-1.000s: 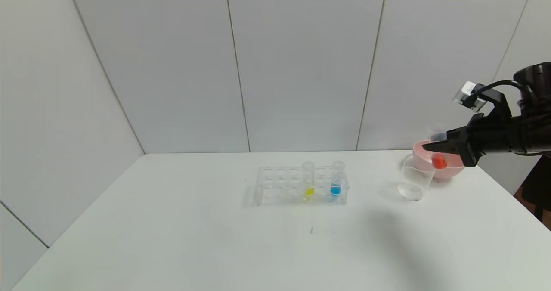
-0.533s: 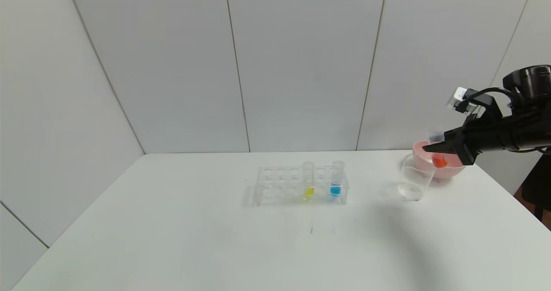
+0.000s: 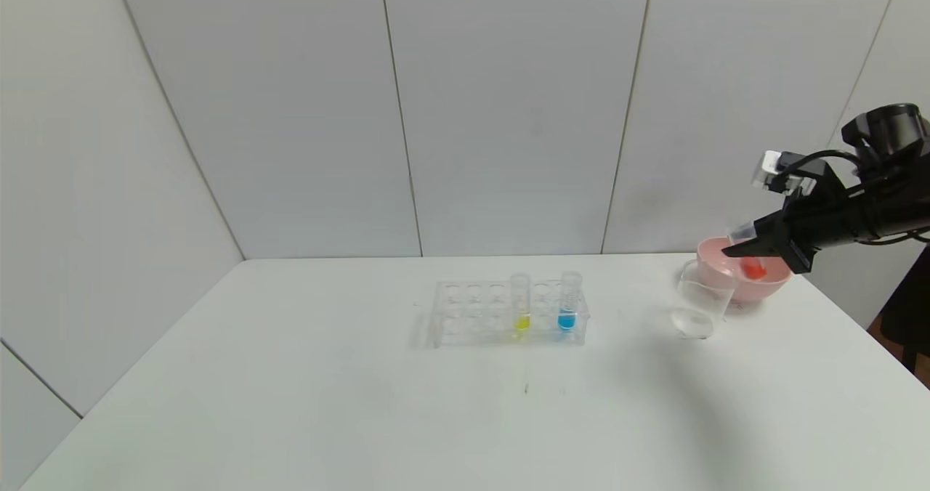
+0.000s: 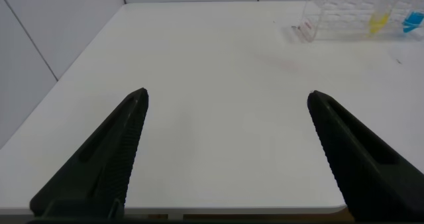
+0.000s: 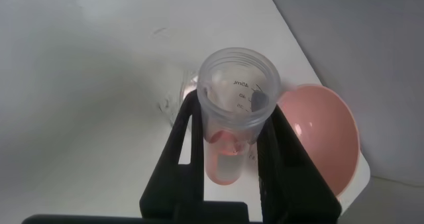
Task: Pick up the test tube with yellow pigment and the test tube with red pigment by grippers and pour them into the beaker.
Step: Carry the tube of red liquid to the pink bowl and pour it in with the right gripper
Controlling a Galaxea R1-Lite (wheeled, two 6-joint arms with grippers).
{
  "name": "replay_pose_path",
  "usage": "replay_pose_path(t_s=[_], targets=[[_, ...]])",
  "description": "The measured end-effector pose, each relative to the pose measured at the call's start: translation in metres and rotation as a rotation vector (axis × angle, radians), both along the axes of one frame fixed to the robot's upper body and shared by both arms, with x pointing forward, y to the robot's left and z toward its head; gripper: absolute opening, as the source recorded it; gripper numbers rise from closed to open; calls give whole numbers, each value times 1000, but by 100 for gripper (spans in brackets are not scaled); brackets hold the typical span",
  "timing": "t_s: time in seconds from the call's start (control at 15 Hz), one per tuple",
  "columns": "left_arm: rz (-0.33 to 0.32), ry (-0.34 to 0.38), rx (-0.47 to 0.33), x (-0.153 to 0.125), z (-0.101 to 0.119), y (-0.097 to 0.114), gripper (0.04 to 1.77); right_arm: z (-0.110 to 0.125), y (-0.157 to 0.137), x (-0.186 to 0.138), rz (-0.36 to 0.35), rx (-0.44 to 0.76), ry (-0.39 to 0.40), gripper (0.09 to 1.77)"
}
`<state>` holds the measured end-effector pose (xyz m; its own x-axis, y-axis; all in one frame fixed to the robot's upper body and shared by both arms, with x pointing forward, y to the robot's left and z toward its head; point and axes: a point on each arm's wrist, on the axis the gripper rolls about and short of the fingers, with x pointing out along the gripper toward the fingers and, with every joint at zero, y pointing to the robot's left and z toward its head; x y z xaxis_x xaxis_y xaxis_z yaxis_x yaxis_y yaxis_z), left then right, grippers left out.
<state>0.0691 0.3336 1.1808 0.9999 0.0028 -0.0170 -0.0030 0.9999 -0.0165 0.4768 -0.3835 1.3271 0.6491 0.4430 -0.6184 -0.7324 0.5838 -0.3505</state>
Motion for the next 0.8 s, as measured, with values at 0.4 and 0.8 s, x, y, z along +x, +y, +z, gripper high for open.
replay_pose_path(t_s=[0.4, 0.8], targets=[[0, 0, 0, 0, 0, 0, 172, -8, -24, 11, 0, -152, -2, 52], [0, 0, 0, 0, 0, 0, 172, -17, -29, 20, -5, -186, 16, 52]])
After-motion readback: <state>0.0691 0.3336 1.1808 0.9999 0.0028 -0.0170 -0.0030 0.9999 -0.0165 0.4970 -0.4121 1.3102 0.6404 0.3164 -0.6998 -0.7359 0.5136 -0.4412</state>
